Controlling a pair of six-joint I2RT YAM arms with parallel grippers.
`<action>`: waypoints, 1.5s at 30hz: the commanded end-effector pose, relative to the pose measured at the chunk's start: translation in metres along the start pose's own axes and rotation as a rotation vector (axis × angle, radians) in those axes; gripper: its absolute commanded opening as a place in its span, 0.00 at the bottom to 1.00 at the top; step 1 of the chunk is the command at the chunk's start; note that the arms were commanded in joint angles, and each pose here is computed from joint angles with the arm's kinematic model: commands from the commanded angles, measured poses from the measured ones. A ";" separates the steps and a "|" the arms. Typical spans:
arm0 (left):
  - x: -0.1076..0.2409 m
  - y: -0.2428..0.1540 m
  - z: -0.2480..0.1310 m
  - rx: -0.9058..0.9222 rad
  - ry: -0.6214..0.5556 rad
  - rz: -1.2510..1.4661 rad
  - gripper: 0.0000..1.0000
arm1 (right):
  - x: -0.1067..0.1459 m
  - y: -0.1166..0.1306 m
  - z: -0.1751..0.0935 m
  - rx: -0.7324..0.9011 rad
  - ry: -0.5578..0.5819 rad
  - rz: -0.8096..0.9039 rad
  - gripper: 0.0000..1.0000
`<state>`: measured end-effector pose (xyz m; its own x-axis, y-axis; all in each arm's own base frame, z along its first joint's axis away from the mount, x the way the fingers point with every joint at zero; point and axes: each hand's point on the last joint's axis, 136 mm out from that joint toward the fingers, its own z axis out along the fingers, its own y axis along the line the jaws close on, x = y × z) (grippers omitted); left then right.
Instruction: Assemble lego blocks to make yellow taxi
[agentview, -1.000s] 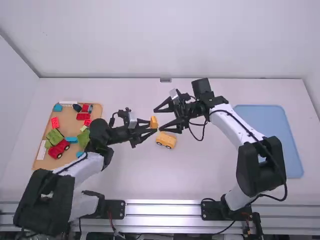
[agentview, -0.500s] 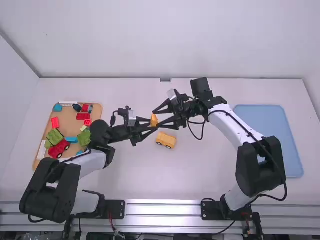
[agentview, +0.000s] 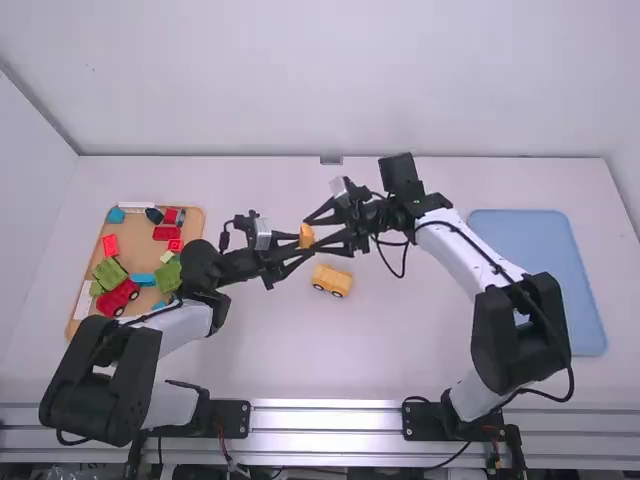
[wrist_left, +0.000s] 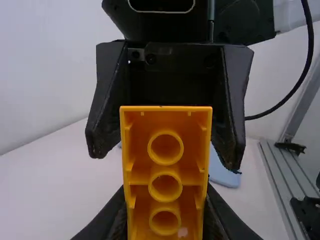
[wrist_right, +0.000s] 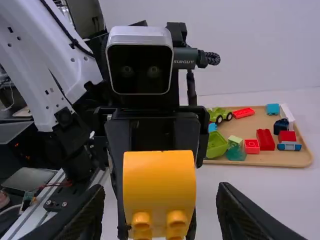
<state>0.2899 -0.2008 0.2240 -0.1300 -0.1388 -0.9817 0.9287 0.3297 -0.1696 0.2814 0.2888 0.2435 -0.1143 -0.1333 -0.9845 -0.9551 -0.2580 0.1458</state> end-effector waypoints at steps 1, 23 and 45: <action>-0.006 0.002 0.002 0.002 -0.006 0.037 0.02 | -0.003 0.000 0.005 -0.017 -0.004 -0.001 0.55; -0.003 0.004 0.003 -0.006 0.000 0.041 0.02 | -0.003 0.001 0.007 -0.024 -0.003 -0.012 0.20; 0.088 0.113 -0.051 -0.743 0.217 -0.316 0.99 | 0.118 -0.113 -0.153 1.004 0.688 0.318 0.15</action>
<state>0.3441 -0.1535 0.1162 -0.5221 -0.1401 -0.8413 0.5121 0.7374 -0.4406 0.3943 0.1967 0.1374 -0.4536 -0.5336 -0.7138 -0.8218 0.5603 0.1034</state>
